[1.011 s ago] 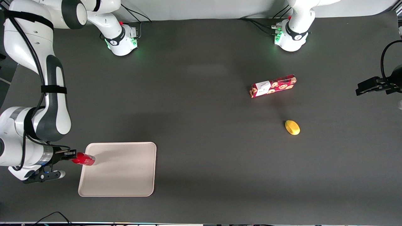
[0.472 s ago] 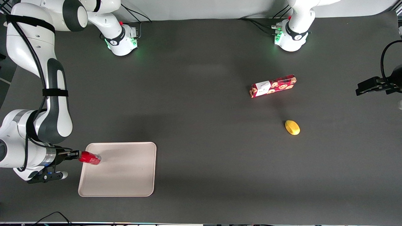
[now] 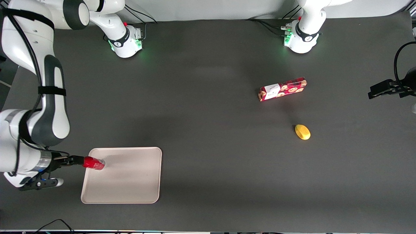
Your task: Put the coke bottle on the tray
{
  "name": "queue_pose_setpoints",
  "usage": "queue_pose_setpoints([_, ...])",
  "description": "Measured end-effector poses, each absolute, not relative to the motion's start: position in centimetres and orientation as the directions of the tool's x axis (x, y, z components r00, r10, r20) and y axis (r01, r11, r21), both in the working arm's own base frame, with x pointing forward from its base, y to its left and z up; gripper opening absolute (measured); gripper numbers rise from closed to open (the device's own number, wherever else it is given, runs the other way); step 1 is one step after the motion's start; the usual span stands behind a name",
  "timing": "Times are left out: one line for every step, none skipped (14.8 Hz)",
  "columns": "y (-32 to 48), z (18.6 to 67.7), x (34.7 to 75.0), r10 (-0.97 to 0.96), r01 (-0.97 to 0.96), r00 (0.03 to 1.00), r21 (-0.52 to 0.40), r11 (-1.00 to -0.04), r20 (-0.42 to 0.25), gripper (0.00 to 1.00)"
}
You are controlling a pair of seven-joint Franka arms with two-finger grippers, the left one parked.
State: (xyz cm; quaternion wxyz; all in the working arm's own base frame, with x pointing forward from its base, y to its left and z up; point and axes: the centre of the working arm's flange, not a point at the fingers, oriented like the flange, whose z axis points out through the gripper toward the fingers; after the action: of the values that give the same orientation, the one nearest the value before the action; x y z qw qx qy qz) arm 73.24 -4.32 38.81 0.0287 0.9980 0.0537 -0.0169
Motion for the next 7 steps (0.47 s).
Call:
queue_pose_setpoints([-4.1, 41.3, 72.7, 0.105, 0.107, 0.994, 0.048, -0.993, -0.036, 1.00])
queue_pose_setpoints([-3.9, 44.0, 71.8, 0.095, 0.097, 0.995, 0.038, -0.995, -0.042, 1.00])
queue_pose_setpoints([-3.7, 47.0, 70.5, 0.081, 0.083, 0.995, 0.025, -0.996, -0.056, 1.00])
queue_pose_setpoints([-3.7, 49.9, 68.8, 0.068, 0.069, 0.994, 0.008, -0.998, -0.087, 1.00])
queue_pose_setpoints([-3.8, 52.3, 67.0, 0.051, 0.051, 0.991, 0.002, -0.999, -0.121, 1.00])
queue_pose_setpoints([-4.2, 54.1, 65.2, 0.036, 0.037, 0.988, 0.003, -0.999, -0.147, 1.00])
queue_pose_setpoints([-4.6, 55.1, 63.5, 0.021, 0.022, 0.986, 0.002, -1.000, -0.164, 1.00])
